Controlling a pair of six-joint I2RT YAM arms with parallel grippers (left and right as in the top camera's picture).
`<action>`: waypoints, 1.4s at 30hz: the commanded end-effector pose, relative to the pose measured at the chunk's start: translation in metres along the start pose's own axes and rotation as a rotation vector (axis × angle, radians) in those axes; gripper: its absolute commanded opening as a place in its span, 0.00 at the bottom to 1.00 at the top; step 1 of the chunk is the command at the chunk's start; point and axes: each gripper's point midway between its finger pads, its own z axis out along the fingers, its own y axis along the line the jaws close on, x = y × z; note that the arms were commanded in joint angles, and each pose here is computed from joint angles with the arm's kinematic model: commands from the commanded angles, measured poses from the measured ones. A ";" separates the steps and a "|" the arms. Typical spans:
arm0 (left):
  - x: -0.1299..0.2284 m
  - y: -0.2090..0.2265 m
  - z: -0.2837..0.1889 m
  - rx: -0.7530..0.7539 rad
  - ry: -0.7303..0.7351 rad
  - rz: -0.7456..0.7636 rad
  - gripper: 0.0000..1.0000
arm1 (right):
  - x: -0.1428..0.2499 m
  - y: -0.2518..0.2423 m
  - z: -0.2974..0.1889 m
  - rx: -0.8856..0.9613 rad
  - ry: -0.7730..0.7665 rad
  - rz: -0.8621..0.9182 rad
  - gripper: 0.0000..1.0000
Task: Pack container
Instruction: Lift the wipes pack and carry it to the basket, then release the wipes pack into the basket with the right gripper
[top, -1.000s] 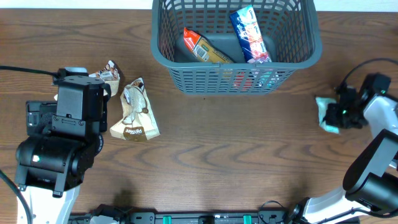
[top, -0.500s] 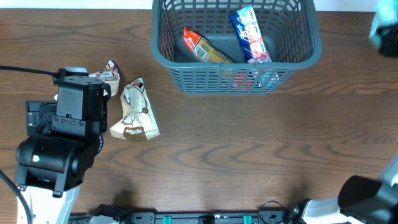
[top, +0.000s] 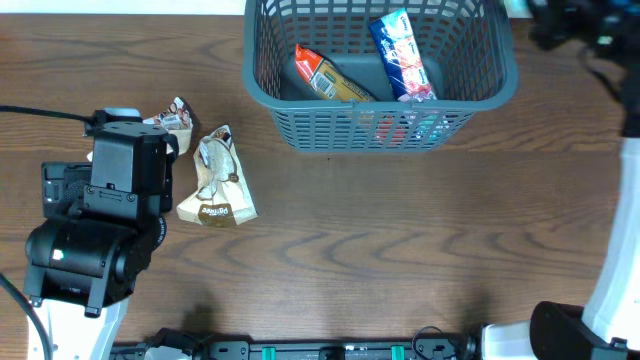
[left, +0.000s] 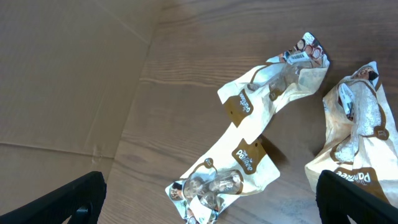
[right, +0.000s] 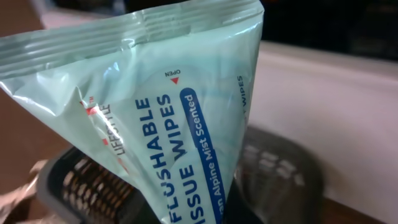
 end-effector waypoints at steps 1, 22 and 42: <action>-0.003 0.006 -0.002 -0.019 -0.008 -0.017 0.99 | 0.020 0.000 0.026 0.046 0.087 -0.073 0.02; -0.003 0.006 -0.002 -0.019 -0.007 -0.017 0.99 | 0.227 -0.068 0.126 0.140 0.716 0.106 0.01; -0.003 0.006 -0.002 -0.019 -0.007 -0.017 0.99 | 0.258 -0.076 0.136 0.147 0.794 0.128 0.92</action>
